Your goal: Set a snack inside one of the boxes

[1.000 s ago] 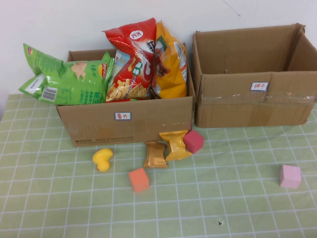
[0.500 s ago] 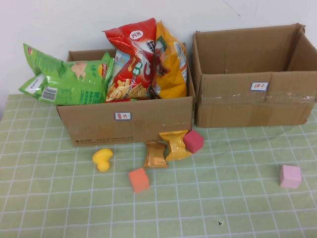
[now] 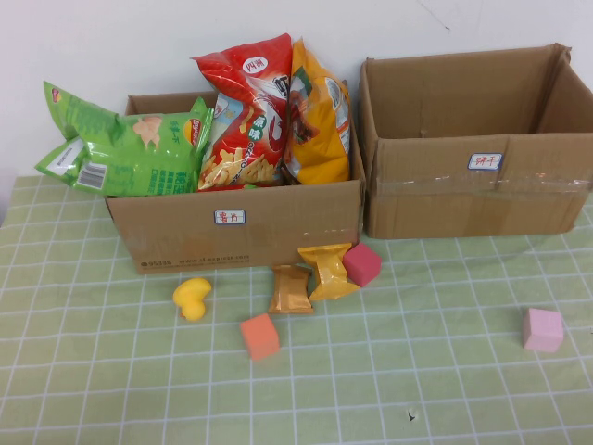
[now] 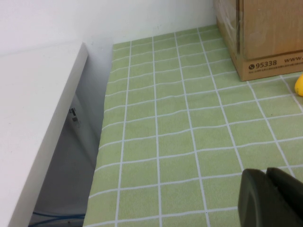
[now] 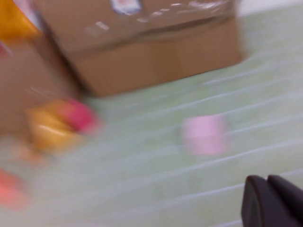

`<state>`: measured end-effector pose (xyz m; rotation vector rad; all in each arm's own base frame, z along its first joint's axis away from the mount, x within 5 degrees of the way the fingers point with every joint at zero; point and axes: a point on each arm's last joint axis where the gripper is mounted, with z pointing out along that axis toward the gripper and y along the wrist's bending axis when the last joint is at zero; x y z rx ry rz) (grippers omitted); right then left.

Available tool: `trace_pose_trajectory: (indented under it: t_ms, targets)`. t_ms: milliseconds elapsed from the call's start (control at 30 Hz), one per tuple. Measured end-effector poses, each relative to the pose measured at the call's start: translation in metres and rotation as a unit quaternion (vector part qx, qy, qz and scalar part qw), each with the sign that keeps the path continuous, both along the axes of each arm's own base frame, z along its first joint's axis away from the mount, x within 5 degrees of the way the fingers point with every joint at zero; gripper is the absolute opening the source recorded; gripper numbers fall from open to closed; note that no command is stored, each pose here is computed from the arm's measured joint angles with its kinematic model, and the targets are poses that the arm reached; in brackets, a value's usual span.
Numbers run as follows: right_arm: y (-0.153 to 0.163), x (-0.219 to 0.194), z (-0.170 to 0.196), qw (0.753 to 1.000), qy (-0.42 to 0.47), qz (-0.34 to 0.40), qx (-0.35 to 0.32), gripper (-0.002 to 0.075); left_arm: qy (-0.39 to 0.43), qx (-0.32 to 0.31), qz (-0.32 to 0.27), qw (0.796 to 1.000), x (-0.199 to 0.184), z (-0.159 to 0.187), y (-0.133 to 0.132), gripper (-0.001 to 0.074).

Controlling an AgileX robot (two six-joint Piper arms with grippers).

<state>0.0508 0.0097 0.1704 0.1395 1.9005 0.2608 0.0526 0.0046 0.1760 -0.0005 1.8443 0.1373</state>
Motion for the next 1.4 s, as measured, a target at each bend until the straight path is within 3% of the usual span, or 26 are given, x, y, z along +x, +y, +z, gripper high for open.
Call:
trace_pose_trajectory:
  t_ms: [67, 167, 233, 267, 400, 667, 767, 867, 967, 1067, 1267, 1400]
  targets:
    - [0.007, 0.0, 0.001, 0.99, 0.012, -0.005, 0.137, -0.0002, 0.0, 0.0, 0.0, 1.0, 0.0, 0.0, 0.0, -0.0002]
    - [0.018, -0.001, 0.008, 0.929, 0.033, -0.005, 0.368, -0.0002, 0.0, 0.0, 0.0, 1.0, 0.0, 0.0, 0.0, -0.0002]
    - [0.021, -0.001, 0.012, 0.899, 0.035, -0.002, 0.436, -0.0002, 0.0, 0.0, 0.0, 1.0, 0.0, 0.0, 0.0, -0.0002]
    - [0.022, -0.001, 0.013, 0.896, 0.03, 0.003, 0.443, -0.0002, 0.0, 0.0, 0.0, 1.0, 0.0, 0.0, 0.0, -0.0002]
    - [0.022, -0.001, 0.015, 0.91, 0.015, 0.016, 0.414, -0.0002, 0.0, 0.0, 0.0, 1.0, 0.0, 0.0, 0.0, -0.0002]
    - [0.021, -0.002, 0.024, 0.967, -0.048, 0.064, 0.242, -0.0002, 0.0, 0.0, 0.0, 1.0, 0.0, 0.0, 0.0, -0.0002]
    - [0.023, -0.007, 0.056, 0.979, -0.096, 0.102, 0.146, -0.0002, 0.0, 0.0, 0.0, 1.0, 0.0, 0.0, 0.0, -0.0002]
    - [0.023, -0.007, 0.092, 0.987, -0.088, 0.133, 0.002, -0.0002, 0.0, 0.0, 0.0, 1.0, 0.0, 0.0, 0.0, -0.0002]
    - [0.019, 0.003, 0.124, 0.981, -0.013, 0.156, -0.112, -0.0002, 0.0, 0.0, 0.0, 1.0, 0.0, 0.0, 0.0, -0.0002]
    - [0.015, 0.02, 0.148, 0.969, 0.072, 0.165, -0.167, -0.0002, 0.0, 0.0, 0.0, 1.0, 0.0, 0.0, 0.0, -0.0002]
    - [0.015, 0.067, 0.188, 0.949, 0.172, 0.197, -0.178, -0.0002, 0.0, 0.0, 0.0, 1.0, 0.0, 0.0, 0.0, -0.0002]
    - [0.016, 0.101, 0.196, 0.939, 0.212, 0.208, -0.172, -0.0002, 0.0, 0.0, 0.0, 1.0, 0.0, 0.0, 0.0, -0.0002]
